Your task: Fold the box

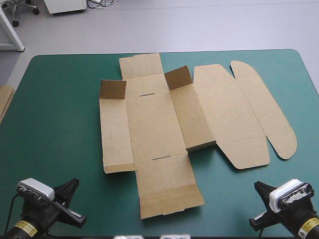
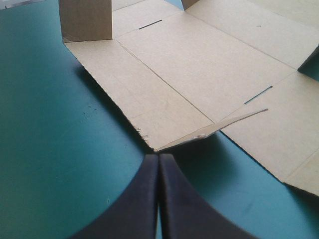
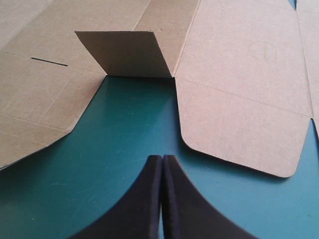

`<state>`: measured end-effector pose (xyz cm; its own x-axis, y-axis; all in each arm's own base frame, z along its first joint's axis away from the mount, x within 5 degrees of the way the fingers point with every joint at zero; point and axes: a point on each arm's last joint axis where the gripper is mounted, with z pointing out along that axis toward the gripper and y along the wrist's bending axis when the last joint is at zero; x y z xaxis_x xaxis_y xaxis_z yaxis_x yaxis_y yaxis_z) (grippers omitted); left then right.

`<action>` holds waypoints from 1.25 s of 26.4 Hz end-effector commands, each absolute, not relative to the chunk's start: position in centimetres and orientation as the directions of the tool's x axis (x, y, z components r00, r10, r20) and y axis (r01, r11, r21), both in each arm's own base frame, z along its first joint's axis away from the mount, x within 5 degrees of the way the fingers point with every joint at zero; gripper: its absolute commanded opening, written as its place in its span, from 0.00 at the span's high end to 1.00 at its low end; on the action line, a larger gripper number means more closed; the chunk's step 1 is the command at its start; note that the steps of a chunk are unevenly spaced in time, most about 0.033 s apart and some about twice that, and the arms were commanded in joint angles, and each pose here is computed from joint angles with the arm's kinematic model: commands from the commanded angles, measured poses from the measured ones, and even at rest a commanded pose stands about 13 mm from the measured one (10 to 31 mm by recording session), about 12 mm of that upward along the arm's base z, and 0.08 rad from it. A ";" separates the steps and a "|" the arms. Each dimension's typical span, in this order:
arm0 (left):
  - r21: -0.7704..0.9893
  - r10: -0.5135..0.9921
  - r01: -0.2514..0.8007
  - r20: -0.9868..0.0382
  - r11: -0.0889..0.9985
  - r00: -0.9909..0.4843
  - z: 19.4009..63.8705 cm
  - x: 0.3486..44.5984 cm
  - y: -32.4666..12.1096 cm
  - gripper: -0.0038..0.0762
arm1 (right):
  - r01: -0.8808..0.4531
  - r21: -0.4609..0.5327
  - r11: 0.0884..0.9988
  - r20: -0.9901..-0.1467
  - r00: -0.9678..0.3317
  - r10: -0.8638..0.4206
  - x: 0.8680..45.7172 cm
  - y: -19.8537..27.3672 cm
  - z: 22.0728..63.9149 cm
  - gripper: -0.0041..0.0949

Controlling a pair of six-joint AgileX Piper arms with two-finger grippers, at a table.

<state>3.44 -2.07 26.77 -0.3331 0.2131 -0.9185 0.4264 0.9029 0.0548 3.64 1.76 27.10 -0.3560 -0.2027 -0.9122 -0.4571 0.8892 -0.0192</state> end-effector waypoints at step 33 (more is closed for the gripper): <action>0.039 0.181 0.406 -0.931 0.913 -0.317 34.0 6.0 -2.7 0.96 | -0.366 -0.040 0.930 -0.891 -0.408 -0.199 6.0 2.0 31.6 0.98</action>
